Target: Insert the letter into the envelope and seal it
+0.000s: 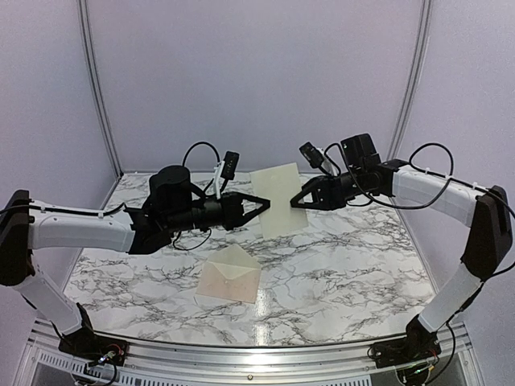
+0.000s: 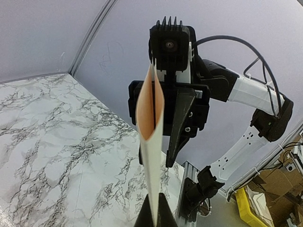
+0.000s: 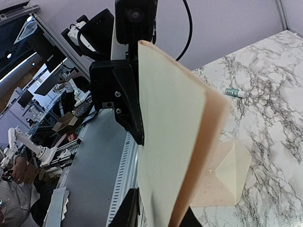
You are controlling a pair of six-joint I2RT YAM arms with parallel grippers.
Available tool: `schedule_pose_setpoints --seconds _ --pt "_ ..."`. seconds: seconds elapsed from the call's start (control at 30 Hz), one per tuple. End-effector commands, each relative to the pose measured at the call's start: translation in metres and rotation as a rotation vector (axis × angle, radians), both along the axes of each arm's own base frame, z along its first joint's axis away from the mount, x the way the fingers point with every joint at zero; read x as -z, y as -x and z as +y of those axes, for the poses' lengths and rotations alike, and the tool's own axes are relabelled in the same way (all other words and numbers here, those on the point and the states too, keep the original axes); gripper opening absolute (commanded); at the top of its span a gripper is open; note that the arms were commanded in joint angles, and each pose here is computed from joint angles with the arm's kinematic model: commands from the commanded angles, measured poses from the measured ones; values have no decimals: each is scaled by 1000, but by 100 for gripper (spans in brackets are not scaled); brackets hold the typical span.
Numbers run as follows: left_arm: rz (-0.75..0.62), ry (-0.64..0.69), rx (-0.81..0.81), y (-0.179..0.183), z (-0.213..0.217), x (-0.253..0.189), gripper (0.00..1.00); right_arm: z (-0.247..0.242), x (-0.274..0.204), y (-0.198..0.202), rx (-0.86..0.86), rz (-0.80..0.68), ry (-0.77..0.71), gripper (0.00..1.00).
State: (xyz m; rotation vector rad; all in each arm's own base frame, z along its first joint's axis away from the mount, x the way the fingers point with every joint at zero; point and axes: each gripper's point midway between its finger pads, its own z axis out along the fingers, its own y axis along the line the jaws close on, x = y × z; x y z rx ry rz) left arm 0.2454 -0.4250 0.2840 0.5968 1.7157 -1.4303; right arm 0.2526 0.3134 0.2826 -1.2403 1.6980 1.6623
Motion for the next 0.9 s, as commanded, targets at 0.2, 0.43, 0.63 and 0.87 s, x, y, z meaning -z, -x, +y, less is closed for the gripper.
schedule_pose_setpoints --seconds 0.2,0.43,0.63,0.87 --pt "-15 30 -16 -7 -3 -7 0 0 -12 11 -51 -9 -48 0" --pt "-1 -63 -84 -19 14 11 46 -9 1 -4 45 -132 52 0" --pt "-65 -352 -205 -41 62 41 71 -55 43 -49 213 -193 279 0" --pt "-43 -675 -208 -75 107 94 75 -85 74 -53 269 -250 419 0"
